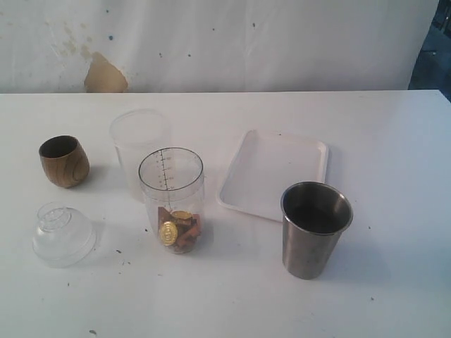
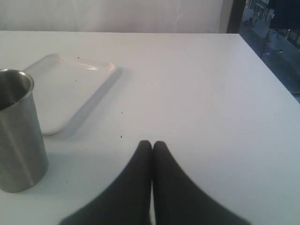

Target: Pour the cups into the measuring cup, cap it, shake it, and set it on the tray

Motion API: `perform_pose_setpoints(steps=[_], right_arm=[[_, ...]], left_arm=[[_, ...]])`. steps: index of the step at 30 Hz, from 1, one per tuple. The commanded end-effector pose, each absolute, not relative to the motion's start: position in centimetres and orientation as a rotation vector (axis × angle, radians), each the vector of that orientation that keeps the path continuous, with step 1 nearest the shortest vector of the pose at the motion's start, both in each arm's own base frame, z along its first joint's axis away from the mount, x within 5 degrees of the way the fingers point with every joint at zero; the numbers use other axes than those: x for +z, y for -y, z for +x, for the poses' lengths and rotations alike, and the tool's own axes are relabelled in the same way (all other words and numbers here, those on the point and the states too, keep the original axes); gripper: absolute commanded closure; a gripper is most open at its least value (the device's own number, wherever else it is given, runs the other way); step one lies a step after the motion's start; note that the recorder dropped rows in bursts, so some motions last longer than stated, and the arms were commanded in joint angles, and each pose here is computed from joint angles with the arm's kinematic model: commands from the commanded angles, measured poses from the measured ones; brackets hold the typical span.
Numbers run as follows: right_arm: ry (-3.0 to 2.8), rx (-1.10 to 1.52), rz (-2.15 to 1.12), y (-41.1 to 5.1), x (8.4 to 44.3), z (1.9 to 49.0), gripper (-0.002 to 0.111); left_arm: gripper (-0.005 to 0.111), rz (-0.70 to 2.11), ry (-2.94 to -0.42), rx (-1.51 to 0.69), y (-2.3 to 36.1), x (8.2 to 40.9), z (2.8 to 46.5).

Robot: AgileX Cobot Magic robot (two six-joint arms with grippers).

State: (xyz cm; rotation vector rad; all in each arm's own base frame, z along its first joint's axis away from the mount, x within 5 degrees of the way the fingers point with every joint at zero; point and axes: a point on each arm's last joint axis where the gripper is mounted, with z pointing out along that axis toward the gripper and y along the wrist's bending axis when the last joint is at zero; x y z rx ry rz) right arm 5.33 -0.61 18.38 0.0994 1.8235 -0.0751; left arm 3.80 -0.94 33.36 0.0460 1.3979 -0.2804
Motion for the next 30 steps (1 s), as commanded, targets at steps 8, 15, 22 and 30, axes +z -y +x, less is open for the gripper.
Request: perform_pose_setpoints(steps=[8,15,22,30], right_arm=[[-1.824,-0.078,0.103,0.6,18.2,5.3,0.108],[-1.824,-0.078,0.103,0.6,18.2,5.3,0.108],[-1.824,-0.078,0.103,0.6,18.2,5.3,0.108],[-1.824,-0.078,0.103,0.6,18.2,5.3,0.108]], left_arm=[[0.106,0.042,-1.401,-0.235,0.8,32.4,3.9],[0.106,-0.035,-1.454,-0.144,0.4,29.0,4.2],[0.106,-0.097,-1.542,-0.079,0.0,24.3,4.8],[0.106,-0.096,-1.567,-0.070,0.0,23.0,5.1]])
